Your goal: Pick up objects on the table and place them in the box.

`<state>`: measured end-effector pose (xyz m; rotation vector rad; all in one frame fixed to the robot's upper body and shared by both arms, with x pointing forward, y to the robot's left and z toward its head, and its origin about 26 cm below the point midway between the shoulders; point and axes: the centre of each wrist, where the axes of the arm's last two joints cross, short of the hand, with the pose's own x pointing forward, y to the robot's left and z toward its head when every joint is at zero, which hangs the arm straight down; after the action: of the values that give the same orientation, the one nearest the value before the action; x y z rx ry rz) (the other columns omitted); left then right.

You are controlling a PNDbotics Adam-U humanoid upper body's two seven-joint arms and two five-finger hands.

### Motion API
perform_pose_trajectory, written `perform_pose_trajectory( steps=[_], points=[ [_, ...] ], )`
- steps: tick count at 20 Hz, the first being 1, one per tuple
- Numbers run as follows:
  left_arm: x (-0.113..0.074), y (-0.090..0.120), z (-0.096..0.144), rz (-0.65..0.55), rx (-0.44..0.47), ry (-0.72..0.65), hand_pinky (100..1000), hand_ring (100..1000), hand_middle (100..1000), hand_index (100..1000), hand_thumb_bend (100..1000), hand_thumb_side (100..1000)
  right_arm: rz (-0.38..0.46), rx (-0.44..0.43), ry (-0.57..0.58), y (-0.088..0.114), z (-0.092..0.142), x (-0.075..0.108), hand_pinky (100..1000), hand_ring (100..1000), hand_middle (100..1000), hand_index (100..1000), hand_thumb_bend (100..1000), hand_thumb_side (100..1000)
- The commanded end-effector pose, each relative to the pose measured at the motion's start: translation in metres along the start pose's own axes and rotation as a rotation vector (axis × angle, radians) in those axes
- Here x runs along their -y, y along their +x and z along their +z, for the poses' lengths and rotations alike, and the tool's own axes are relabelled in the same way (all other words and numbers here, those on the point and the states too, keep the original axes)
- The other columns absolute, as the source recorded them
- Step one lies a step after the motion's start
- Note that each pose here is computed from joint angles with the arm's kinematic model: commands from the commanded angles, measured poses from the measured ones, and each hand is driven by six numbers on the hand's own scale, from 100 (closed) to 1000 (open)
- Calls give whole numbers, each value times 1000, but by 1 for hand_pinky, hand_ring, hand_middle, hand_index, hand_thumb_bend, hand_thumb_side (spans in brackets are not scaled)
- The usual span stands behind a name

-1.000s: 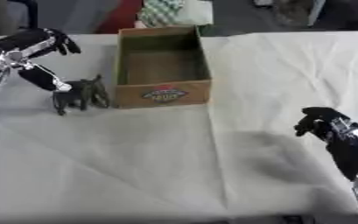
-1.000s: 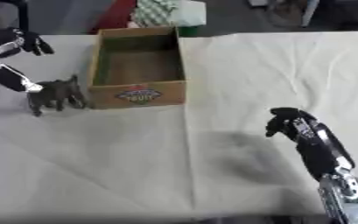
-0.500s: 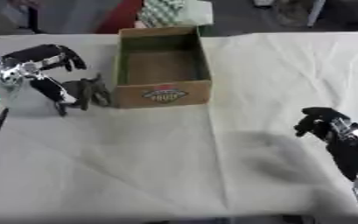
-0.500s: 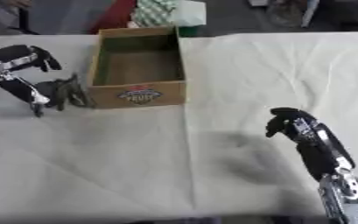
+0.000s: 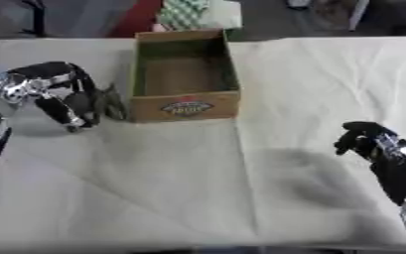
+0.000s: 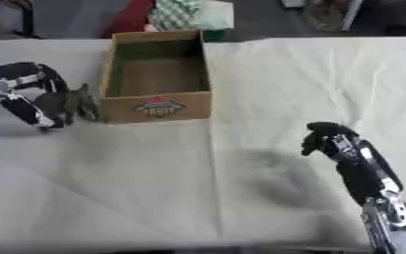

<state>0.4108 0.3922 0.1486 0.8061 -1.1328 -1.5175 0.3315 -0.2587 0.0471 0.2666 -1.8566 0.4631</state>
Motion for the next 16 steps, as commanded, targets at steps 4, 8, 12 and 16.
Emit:
perform_pose_trajectory(
  steps=[4, 8, 12, 16],
  points=[
    [-6, -4, 2, -17, -16, 22, 645, 517, 488, 595, 435, 100, 31, 11, 6, 7, -2, 7, 745, 523, 546, 743, 100, 794],
    [-10, -3, 4, 4, 6, 47, 620, 457, 401, 503, 271, 100, 32, 12, 4, 7, -2, 7, 745, 523, 546, 743, 100, 793],
    [-27, 1, 12, 21, 60, 90, 612, 439, 377, 480, 216, 100, 32, 11, 3, 6, -1, 7, 745, 523, 546, 743, 100, 793],
    [-55, 8, 23, 20, 113, 152, 613, 438, 374, 478, 205, 100, 32, 10, 4, 6, -1, 7, 745, 523, 546, 743, 100, 793]
  ],
)
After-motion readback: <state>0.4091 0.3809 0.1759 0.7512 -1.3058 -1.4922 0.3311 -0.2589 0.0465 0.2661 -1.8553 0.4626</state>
